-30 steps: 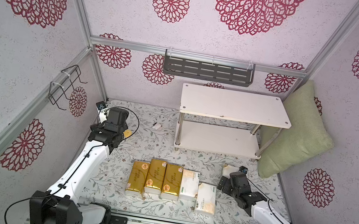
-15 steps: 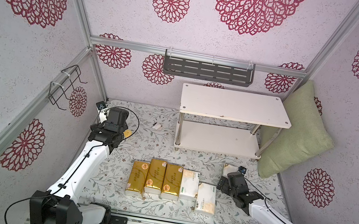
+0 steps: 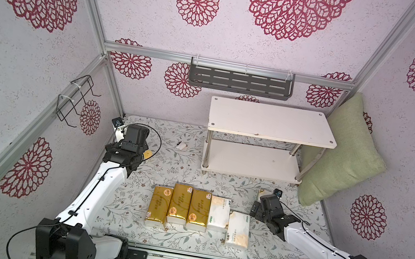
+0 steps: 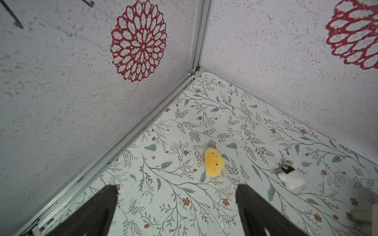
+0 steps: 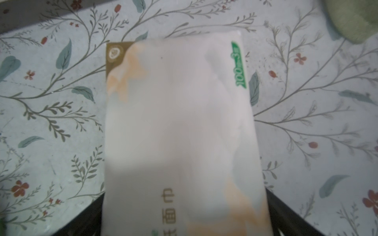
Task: Place the tissue boxes on the shelf by color
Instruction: Pick up the box of tissues from the center of the board.
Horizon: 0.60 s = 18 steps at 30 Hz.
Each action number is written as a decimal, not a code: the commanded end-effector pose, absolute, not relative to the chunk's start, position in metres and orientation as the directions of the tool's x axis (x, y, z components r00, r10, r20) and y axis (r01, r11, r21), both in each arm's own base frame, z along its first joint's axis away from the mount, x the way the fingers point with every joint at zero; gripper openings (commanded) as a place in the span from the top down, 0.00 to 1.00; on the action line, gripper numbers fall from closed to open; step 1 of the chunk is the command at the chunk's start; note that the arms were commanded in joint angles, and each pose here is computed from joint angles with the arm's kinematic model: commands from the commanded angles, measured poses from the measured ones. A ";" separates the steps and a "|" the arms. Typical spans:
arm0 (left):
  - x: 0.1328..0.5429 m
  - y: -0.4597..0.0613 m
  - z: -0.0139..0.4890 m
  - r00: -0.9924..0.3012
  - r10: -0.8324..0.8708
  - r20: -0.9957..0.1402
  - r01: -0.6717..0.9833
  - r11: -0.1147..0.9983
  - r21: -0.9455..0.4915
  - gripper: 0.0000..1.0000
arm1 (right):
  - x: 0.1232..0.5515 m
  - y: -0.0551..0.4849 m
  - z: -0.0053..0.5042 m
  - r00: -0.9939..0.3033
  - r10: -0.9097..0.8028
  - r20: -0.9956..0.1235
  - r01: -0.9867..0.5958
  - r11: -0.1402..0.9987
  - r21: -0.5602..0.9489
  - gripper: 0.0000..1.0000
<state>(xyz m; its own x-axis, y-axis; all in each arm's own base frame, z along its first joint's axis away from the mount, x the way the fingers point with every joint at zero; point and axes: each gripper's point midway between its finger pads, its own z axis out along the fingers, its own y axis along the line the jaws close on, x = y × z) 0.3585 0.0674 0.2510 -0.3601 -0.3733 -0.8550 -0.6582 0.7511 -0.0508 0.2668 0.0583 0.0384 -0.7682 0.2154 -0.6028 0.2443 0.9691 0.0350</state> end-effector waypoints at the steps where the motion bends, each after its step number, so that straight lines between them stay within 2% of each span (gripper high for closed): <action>1: 0.363 0.066 0.259 -0.347 -0.376 -0.859 -0.652 0.755 -0.067 0.03 | 0.279 0.059 0.049 -0.747 0.188 -0.638 0.235 0.972 0.011 0.01; 18: 0.360 0.067 0.257 -0.352 -0.370 -0.860 -0.657 0.752 -0.055 0.03 | 0.283 0.057 0.031 -0.773 0.191 -0.604 0.252 0.968 -0.017 0.01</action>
<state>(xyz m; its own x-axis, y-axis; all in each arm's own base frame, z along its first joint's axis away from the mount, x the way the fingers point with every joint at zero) 0.3587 0.0675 0.2521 -0.3582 -0.3726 -0.8560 -0.6584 0.7509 -0.0513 0.2746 0.0589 0.0236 -0.7908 0.1921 -0.5811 0.2411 0.9705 -0.0073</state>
